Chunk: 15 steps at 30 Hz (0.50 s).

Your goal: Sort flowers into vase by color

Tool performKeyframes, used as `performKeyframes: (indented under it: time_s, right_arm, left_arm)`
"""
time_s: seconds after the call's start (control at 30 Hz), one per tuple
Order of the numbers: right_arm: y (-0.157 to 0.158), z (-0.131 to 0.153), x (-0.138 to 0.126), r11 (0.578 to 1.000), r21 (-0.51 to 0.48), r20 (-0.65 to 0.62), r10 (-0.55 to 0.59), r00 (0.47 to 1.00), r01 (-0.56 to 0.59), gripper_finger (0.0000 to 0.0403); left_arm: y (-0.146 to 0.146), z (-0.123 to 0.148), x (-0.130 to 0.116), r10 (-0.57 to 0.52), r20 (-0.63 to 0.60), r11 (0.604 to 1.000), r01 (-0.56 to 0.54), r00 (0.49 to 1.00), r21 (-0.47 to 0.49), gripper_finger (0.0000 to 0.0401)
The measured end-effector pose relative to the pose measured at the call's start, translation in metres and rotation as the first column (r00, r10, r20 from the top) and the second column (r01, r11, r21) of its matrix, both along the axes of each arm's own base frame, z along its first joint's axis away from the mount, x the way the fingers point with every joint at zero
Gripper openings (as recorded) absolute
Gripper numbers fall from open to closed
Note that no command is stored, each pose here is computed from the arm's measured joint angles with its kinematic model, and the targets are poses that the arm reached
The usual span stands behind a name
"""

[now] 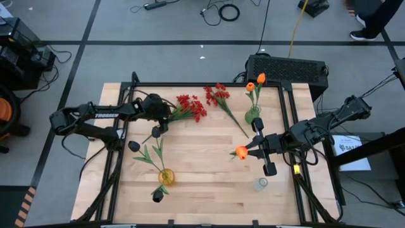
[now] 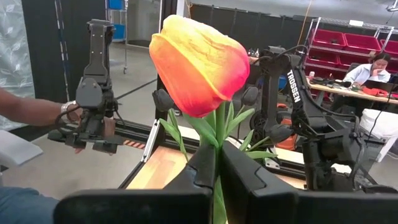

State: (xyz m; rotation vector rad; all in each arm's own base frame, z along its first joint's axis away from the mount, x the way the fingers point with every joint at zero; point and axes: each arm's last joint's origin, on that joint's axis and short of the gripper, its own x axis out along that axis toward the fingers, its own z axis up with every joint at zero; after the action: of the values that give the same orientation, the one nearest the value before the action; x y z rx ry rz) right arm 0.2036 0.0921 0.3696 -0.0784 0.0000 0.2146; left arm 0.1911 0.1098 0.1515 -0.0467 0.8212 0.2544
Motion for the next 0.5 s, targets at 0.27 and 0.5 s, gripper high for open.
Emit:
performKeyframes:
  time_s: [0.27, 0.5]
  right_arm:
    - [0.0, 0.0, 0.0, 1.0, -0.009, -0.002, 0.0, 1.0, 0.0, 0.0004]
    - [0.0, -0.001, 0.0, 1.0, -0.011, -0.008, 0.0, 1.0, 0.0, 0.0004]
  left_arm:
    - [-0.003, -0.015, 0.012, -0.011, -0.045, 0.999, 0.013, 0.999, 0.04, 0.0184]
    - [-0.002, -0.024, 0.019, -0.024, -0.05, 0.998, 0.027, 0.998, 0.053, 0.0184]
